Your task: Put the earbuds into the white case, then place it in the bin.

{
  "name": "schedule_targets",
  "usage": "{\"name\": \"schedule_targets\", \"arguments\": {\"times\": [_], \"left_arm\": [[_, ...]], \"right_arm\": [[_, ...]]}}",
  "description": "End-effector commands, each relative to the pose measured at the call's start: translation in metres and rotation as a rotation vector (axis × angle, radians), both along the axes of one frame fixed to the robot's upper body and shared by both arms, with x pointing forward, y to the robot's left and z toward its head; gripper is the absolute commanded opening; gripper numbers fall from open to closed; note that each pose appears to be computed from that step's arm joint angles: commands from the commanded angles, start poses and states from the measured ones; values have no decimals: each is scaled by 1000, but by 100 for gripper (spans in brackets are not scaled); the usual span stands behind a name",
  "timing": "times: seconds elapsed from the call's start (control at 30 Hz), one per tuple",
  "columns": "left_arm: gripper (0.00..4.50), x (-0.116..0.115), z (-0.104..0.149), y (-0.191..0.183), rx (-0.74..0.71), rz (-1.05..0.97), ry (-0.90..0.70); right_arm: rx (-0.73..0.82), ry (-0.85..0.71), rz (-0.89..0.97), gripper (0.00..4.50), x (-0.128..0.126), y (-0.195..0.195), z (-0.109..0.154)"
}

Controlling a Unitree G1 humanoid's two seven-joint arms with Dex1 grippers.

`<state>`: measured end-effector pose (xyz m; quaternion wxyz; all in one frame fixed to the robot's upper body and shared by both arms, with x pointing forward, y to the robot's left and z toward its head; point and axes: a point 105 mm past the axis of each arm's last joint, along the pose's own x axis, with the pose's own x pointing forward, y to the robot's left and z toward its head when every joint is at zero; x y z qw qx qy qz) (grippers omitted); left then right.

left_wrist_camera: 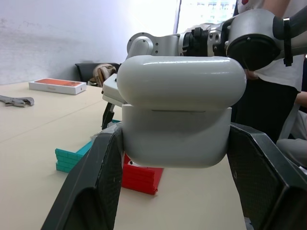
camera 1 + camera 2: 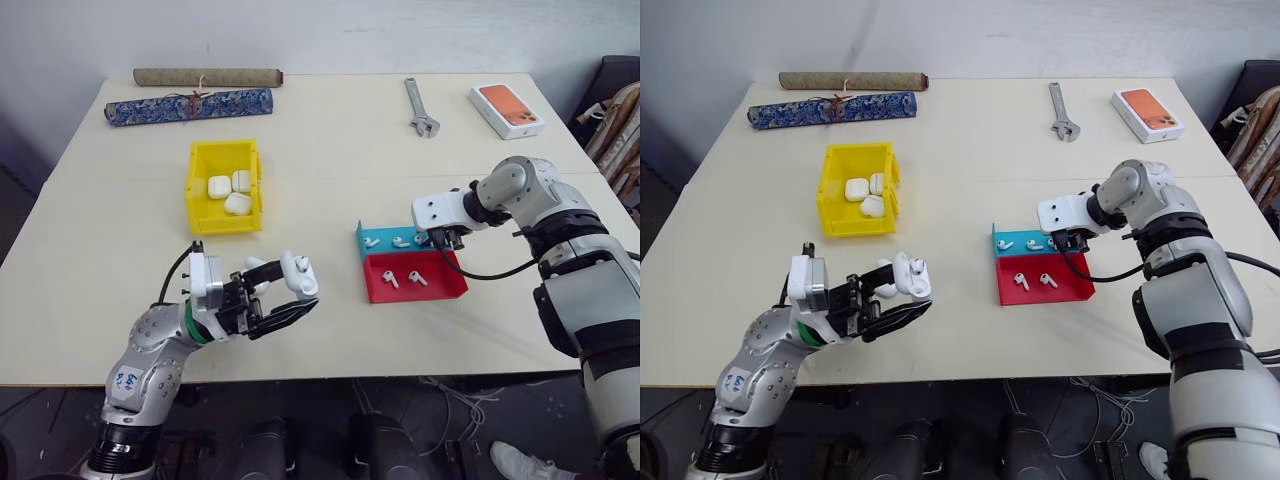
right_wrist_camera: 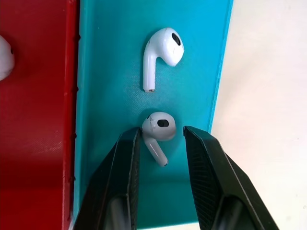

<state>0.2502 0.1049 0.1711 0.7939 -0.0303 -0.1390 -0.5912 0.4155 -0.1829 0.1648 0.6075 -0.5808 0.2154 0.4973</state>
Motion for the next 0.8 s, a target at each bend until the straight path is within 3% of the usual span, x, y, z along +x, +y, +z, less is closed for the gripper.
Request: {"name": "schedule_targets", "arguments": {"times": [0.03,0.17,0.5,0.67,0.8], "left_arm": [[279,-5,11,1,-7,1,-54],[279,-5,12,1,-6,2,-55],[279,-4,14,2,-2,-1,-62],[279,-3,25,2,1,-35,-97],[279,3,36,-1,-9,-68,-127]], "right_arm": [[5,37,-9,123,-3,-2,-7],[10,21,-12,43,-2,-2,-7],[46,15,-24,43,-2,-6,-1],[359,-77,-17,43,-3,-1,64],[752,36,51,43,-28,0,118]]}}
